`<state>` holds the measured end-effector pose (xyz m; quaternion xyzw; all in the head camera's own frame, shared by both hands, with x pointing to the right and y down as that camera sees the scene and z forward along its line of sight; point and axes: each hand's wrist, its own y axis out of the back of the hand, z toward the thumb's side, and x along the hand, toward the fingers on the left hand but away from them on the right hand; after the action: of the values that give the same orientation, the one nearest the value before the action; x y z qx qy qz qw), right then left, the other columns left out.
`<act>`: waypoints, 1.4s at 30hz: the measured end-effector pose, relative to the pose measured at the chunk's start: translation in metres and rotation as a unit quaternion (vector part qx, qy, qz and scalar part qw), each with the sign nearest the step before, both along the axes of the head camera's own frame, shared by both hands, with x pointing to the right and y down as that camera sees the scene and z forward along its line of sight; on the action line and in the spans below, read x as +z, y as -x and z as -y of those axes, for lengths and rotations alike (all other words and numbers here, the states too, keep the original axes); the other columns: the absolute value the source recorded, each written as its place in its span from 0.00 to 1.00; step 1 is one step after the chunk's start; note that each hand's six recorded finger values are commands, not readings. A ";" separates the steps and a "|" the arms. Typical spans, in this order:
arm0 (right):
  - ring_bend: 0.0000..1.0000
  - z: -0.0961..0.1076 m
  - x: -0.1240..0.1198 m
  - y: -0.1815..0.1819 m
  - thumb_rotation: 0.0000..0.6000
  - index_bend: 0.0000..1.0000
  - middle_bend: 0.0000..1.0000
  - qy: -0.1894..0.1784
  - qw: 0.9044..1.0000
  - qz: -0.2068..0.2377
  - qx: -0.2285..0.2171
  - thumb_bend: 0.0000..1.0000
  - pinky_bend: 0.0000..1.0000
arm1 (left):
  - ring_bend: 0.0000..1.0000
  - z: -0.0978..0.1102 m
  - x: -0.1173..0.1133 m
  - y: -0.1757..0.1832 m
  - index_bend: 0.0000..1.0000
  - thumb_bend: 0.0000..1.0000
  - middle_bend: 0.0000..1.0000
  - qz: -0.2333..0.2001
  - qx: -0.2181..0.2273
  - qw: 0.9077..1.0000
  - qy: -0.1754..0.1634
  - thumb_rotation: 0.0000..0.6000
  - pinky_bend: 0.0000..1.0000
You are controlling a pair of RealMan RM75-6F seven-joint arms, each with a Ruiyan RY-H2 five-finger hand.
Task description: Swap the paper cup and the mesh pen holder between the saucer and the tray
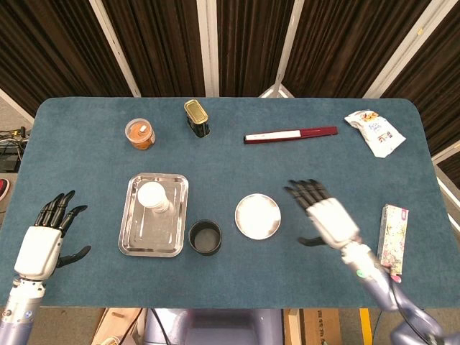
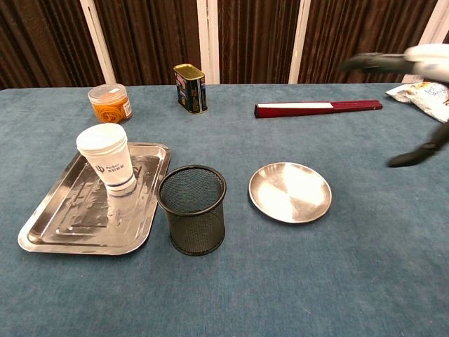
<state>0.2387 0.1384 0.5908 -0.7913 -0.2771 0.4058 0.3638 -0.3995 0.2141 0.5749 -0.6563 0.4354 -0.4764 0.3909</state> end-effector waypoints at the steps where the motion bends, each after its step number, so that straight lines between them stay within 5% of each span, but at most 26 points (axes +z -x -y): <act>1: 0.03 0.003 0.002 0.018 1.00 0.06 0.01 0.005 1.000 0.007 -0.018 0.00 0.00 | 0.00 0.001 0.002 0.000 0.21 0.10 0.00 0.000 -0.003 1.000 -0.001 1.00 0.10; 10: 0.03 0.002 0.022 0.116 1.00 0.06 0.01 0.052 0.993 0.043 -0.095 0.00 0.00 | 0.00 0.009 0.000 0.008 0.21 0.12 0.00 -0.005 -0.027 0.999 -0.034 1.00 0.09; 28: 0.05 -0.011 0.056 0.196 1.00 0.06 0.03 0.089 0.985 0.024 -0.148 0.00 0.00 | 0.00 0.016 -0.002 0.023 0.21 0.12 0.00 -0.010 -0.054 0.998 -0.038 1.00 0.08; 42: 0.26 -0.012 0.067 0.206 1.00 0.21 0.30 0.070 0.988 0.013 -0.135 0.00 0.00 | 0.00 0.018 -0.003 0.029 0.21 0.12 0.00 -0.029 -0.070 0.997 -0.034 1.00 0.08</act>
<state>0.0324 0.1503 0.6578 -0.8502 -0.1434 0.3607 0.3557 -0.4287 0.1958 0.5716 -0.6237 0.5076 -0.4685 0.3660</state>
